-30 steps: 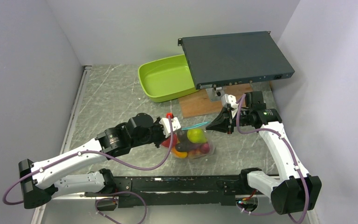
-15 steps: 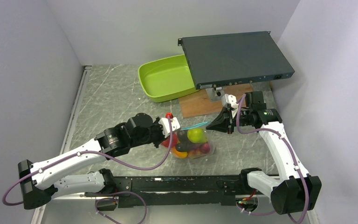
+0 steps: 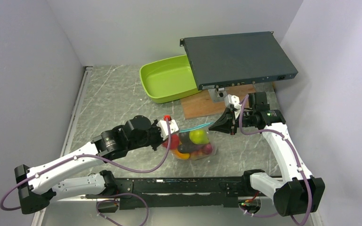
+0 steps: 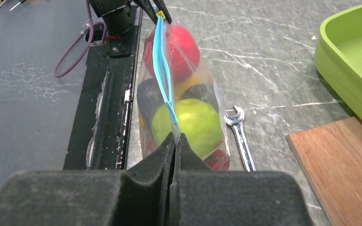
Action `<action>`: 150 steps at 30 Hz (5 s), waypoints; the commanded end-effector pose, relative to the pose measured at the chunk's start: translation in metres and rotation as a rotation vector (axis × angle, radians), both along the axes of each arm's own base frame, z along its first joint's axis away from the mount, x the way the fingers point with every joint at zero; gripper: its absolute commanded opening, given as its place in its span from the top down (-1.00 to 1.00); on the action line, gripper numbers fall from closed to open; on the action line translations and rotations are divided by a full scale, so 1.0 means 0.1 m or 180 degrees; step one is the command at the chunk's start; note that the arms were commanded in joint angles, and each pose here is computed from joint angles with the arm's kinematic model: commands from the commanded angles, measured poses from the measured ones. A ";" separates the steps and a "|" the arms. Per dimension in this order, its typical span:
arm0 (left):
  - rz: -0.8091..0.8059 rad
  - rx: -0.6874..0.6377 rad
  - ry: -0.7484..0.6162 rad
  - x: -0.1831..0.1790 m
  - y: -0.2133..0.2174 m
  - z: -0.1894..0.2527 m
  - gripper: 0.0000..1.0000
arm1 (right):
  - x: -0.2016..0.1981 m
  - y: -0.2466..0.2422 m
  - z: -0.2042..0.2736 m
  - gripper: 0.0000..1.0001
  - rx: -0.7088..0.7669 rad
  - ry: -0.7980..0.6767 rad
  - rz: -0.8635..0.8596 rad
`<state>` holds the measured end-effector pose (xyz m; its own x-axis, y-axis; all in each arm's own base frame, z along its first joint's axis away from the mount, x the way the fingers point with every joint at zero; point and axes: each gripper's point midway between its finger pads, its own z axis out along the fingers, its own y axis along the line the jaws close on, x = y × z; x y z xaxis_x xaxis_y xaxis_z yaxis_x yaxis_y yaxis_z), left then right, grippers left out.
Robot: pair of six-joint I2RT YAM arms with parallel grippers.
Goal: Open the zip-top bag and remove the fake food
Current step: Unzip the zipper food storage bag at the center of the board, then open the zipper of the food storage bag at the center of the board.
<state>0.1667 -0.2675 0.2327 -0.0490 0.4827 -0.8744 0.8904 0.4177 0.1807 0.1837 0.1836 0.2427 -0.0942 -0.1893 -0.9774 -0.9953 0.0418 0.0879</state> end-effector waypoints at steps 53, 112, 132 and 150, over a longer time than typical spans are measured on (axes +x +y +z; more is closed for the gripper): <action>0.0105 -0.1310 -0.0243 -0.13 0.26 1.07 -0.99 | 0.15 -0.18 0.08 1.00 -0.0056 -0.0280 -0.0298; 0.0323 -0.0912 0.1096 0.52 -0.09 0.50 1.00 | 0.09 -0.14 0.06 -0.30 0.0073 -0.0190 -0.0252; 0.3638 -0.0665 -0.0013 1.44 2.19 0.64 1.00 | 0.15 -0.13 -0.05 -0.68 -0.0006 -0.0127 -0.0286; 0.1941 -0.0997 0.1196 0.86 1.23 -0.35 1.00 | 0.37 1.50 0.11 -0.08 -0.0702 -0.0134 0.0747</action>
<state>0.2625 -0.1171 0.1825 -0.5978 0.0916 -0.7964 0.3586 0.9190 -0.1636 0.2043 0.2970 0.2405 0.0882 -0.4152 -0.9055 -0.9726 -0.2324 0.0119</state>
